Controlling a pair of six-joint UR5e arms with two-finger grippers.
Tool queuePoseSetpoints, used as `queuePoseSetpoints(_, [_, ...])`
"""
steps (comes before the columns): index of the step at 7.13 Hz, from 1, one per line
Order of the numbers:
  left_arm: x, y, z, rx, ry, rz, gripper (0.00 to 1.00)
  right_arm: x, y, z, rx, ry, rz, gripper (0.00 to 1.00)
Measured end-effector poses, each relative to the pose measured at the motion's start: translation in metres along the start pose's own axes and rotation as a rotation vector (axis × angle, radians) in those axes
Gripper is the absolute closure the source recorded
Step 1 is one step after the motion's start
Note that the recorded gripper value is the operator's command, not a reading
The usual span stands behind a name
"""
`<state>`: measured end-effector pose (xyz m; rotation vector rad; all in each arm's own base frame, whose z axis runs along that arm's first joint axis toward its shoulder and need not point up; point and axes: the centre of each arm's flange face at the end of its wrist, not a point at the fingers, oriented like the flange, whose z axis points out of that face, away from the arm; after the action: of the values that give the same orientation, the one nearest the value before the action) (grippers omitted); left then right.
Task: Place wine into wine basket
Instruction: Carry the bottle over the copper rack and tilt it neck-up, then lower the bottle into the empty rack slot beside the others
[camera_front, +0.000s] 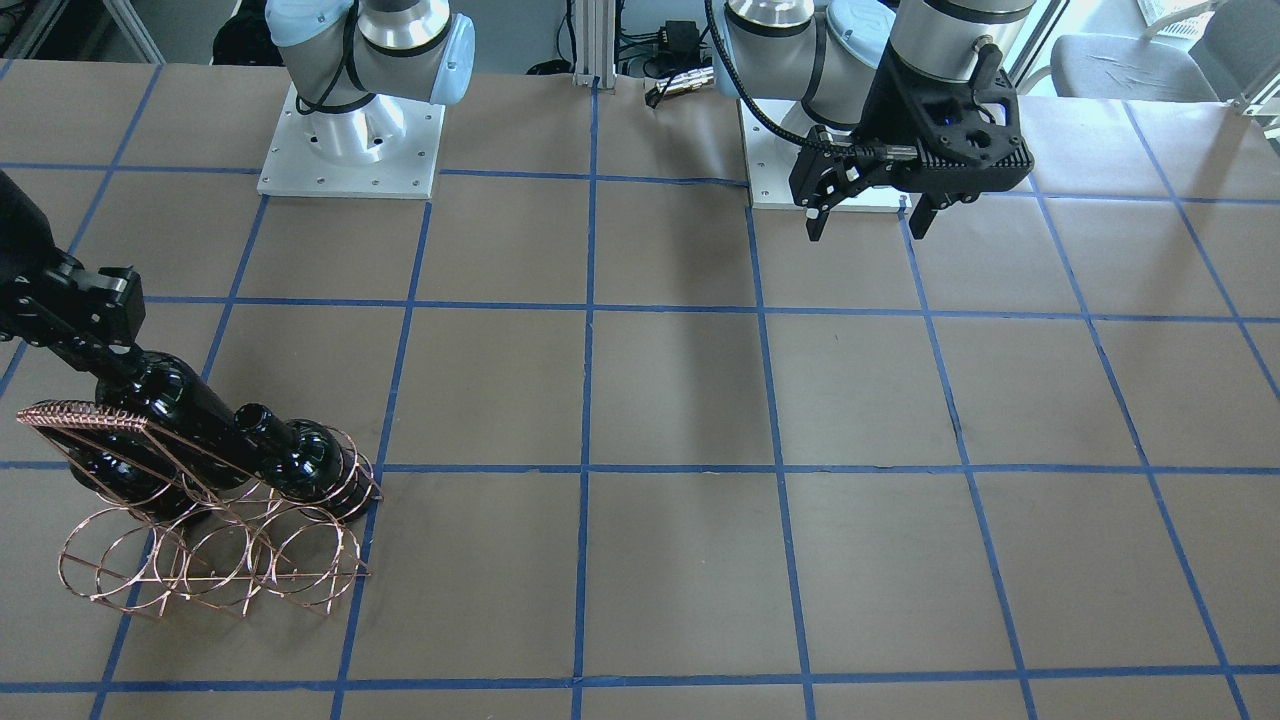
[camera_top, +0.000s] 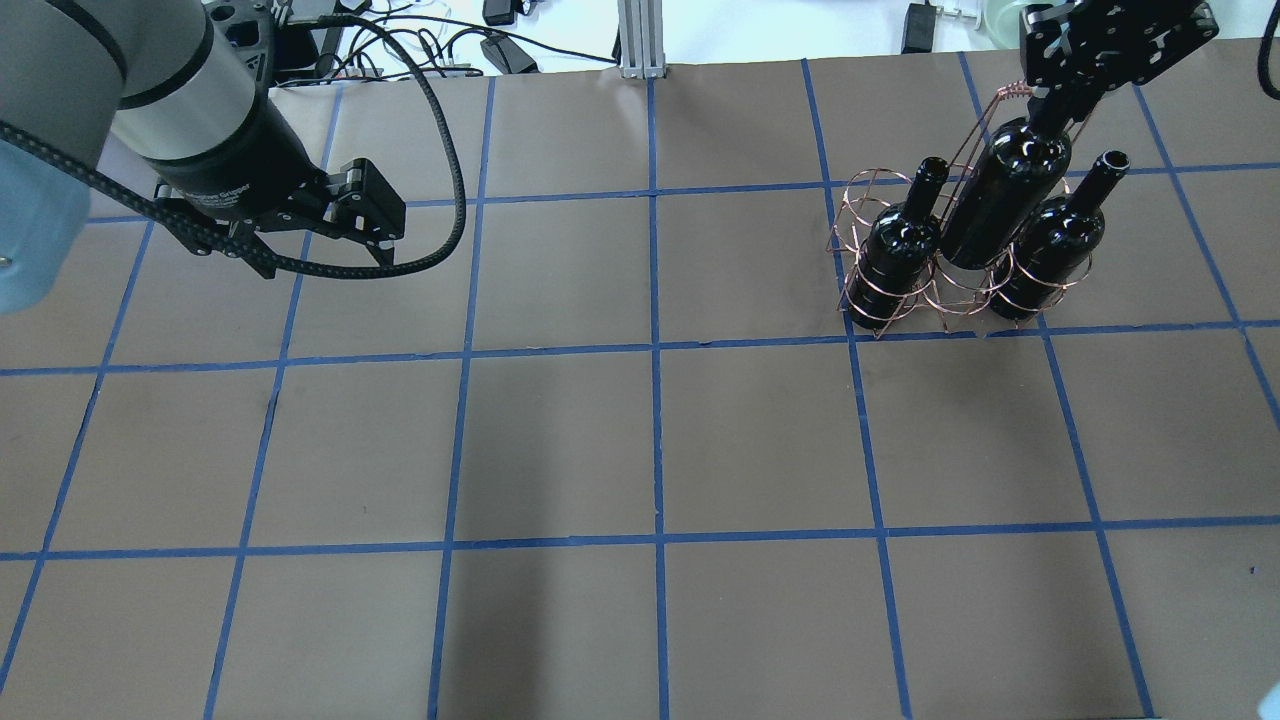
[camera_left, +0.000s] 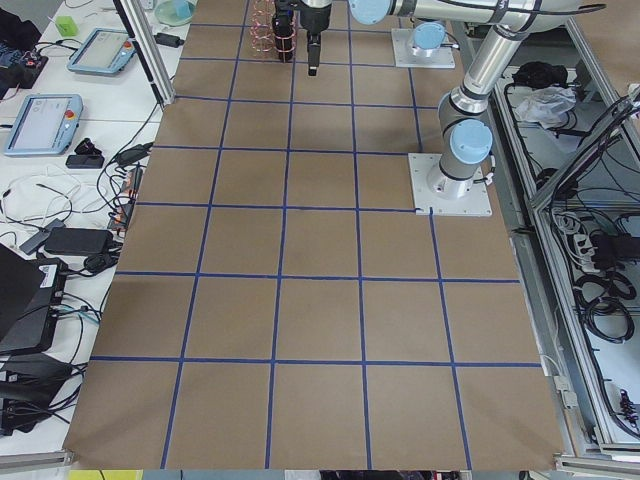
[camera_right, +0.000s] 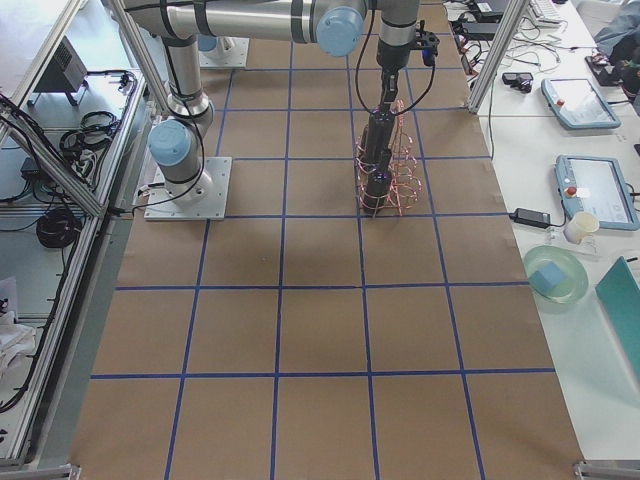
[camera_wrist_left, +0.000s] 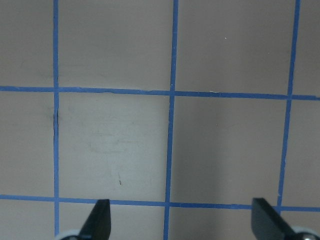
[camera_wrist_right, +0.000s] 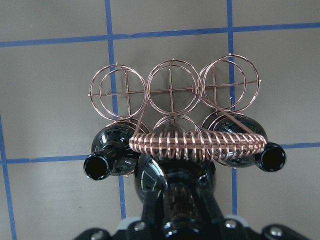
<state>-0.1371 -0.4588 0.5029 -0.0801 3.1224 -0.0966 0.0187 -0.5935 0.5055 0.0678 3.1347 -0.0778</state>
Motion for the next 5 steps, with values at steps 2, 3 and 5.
queuePoseSetpoints(2, [-0.0004,0.0014,-0.0005,0.003,-0.002,-0.001,0.00,0.0009,-0.0041,0.0051,-0.001,0.002,-0.018,1.00])
queuePoseSetpoints(3, [-0.0004,0.0018,-0.0004,0.003,-0.001,-0.002,0.00,0.0016,-0.0050,0.0085,-0.009,0.006,-0.024,1.00])
queuePoseSetpoints(5, [-0.0005,0.0025,-0.0011,0.004,-0.002,-0.002,0.00,0.0022,-0.0055,0.0106,-0.015,0.010,-0.029,1.00])
